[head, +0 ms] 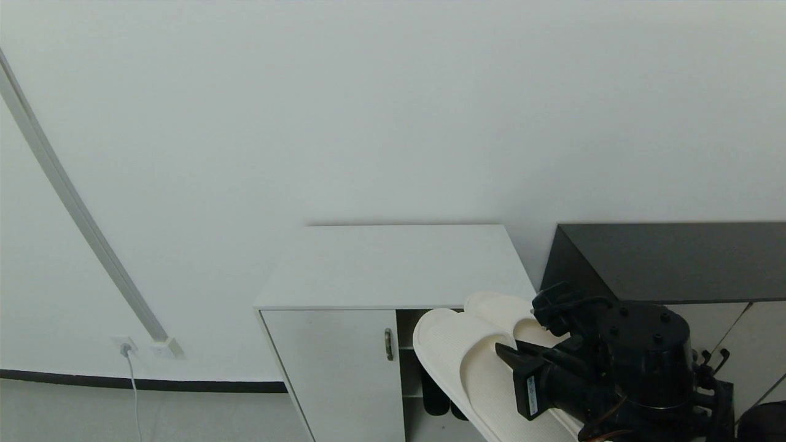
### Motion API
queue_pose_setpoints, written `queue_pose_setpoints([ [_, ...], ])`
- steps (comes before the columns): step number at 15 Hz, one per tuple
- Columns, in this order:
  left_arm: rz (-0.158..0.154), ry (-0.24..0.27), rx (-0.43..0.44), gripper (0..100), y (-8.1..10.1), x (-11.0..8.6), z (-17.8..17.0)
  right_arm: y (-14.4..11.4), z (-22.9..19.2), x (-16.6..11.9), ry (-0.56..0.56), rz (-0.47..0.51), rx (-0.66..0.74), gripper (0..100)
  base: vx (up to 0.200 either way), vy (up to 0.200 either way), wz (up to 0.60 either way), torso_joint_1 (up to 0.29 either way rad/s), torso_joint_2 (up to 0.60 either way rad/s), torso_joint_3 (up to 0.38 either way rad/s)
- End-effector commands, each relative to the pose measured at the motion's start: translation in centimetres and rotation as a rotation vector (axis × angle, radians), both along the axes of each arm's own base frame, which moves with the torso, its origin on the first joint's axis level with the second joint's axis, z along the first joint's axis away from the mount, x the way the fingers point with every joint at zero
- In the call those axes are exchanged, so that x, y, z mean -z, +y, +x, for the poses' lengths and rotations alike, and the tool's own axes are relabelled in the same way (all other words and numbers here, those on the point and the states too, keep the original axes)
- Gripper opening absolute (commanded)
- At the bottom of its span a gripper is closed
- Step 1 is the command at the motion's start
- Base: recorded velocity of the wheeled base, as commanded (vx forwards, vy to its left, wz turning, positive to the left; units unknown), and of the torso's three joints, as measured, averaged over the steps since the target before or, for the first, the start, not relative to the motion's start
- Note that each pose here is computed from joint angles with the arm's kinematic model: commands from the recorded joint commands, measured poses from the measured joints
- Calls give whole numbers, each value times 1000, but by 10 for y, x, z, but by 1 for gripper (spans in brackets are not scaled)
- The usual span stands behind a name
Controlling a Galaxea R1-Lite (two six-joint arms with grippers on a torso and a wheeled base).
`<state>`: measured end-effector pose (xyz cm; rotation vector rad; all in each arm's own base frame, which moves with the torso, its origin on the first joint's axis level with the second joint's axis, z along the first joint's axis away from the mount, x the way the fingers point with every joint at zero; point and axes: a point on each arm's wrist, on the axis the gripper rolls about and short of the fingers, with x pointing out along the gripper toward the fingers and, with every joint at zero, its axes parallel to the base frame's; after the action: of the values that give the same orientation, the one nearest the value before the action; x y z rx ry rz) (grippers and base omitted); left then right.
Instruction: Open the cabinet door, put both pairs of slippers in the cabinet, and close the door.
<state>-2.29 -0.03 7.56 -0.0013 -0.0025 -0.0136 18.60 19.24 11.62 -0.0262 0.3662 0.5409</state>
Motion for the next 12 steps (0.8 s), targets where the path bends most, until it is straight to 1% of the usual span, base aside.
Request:
queue_pose_setpoints([
  [1,1,1,0,0,0,0,0,2,-3,2,5,-4,-16,0,0,0,0,-149,320,154],
  [12,1,1,0,0,0,0,0,7,-6,8,19,-24,-31,0,0,0,0,-150,340,186],
])
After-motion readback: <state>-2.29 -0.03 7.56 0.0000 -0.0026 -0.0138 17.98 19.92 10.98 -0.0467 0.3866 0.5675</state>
